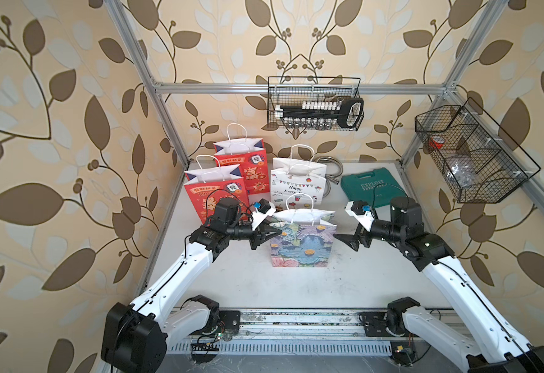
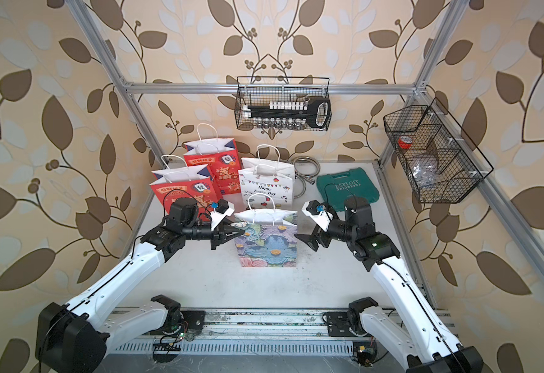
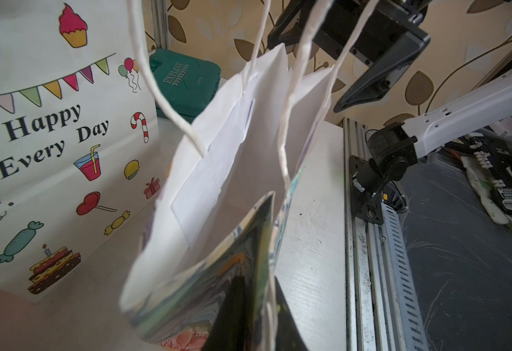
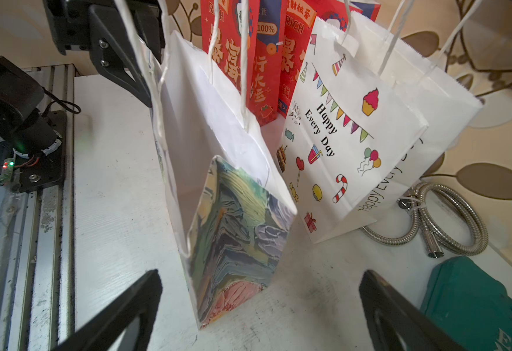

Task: Put away the paper bag
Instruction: Pick up the paper bag from the center of the board.

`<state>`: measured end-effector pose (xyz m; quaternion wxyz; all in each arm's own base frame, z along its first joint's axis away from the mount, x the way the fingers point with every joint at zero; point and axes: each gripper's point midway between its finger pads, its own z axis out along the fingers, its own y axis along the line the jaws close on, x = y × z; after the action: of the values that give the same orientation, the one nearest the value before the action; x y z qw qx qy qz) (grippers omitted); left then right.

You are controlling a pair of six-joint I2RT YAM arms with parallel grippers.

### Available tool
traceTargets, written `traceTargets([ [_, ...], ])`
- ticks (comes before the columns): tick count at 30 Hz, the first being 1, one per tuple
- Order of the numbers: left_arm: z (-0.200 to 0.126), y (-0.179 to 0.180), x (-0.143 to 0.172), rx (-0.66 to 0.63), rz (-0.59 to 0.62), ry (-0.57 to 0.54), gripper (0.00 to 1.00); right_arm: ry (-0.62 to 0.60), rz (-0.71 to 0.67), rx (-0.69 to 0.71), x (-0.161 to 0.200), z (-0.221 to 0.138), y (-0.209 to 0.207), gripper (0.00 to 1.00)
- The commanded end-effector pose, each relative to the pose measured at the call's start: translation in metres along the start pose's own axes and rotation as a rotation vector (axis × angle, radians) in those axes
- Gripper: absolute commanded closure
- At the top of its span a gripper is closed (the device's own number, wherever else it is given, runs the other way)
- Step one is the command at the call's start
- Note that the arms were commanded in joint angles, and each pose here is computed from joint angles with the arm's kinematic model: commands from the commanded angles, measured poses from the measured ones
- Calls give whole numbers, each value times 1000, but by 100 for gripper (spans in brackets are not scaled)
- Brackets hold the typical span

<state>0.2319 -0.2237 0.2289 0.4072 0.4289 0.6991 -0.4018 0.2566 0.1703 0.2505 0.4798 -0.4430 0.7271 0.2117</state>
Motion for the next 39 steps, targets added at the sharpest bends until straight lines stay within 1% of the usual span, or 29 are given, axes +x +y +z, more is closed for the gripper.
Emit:
traceTargets([
  [1, -2, -4, -9, 7, 49, -16, 85, -49, 6, -144, -17, 7, 11, 0],
  [4, -1, -3, -10, 6, 50, -17, 85, -96, 2, -268, -30, 11, 22, 0],
  [9, 0, -1, -10, 6, 42, -20, 84, -101, -48, -333, -28, 26, 26, 0],
  [12, 1, 0, -10, 4, 34, -19, 83, -101, -69, -409, -25, 34, 42, 1],
  [13, 1, 0, -10, 2, 33, -22, 83, -95, -68, -437, -23, 37, 48, 3],
  [16, 1, 1, -11, -2, 28, -32, 82, -90, -62, -474, -16, 44, 56, 16],
  [18, 1, 1, -11, -3, 23, -36, 81, -98, -58, -467, -13, 47, 56, 27],
  [20, 1, 1, -11, -5, 22, -37, 81, -107, -62, -446, -11, 49, 54, 40],
  [22, 1, 1, -10, -10, 22, -36, 80, -107, -67, -432, -10, 50, 53, 49],
  [24, 0, 1, -10, -17, 23, -38, 76, -105, -67, -432, -9, 50, 53, 57],
  [26, -1, 2, -10, -31, 24, -42, 71, -105, -63, -437, -10, 50, 53, 66],
  [29, -3, 6, -12, -64, 29, -53, 57, -109, -63, -444, -13, 50, 53, 78],
  [31, -6, 8, -15, -97, 37, -63, 46, -108, -65, -452, -14, 49, 53, 86],
  [33, -11, 11, -19, -136, 54, -78, 35, -110, -71, -465, -17, 47, 55, 97],
  [34, -13, 12, -21, -161, 60, -87, 28, -107, -71, -472, -18, 46, 56, 100],
  [35, -17, 13, -23, -185, 66, -98, 13, -107, -74, -475, -19, 44, 56, 100],
  [36, -20, 14, -25, -205, 74, -107, 2, -107, -74, -478, -20, 43, 57, 100],
  [39, -31, 13, -31, -269, 100, -133, 1, -115, -76, -470, -26, 38, 57, 100],
])
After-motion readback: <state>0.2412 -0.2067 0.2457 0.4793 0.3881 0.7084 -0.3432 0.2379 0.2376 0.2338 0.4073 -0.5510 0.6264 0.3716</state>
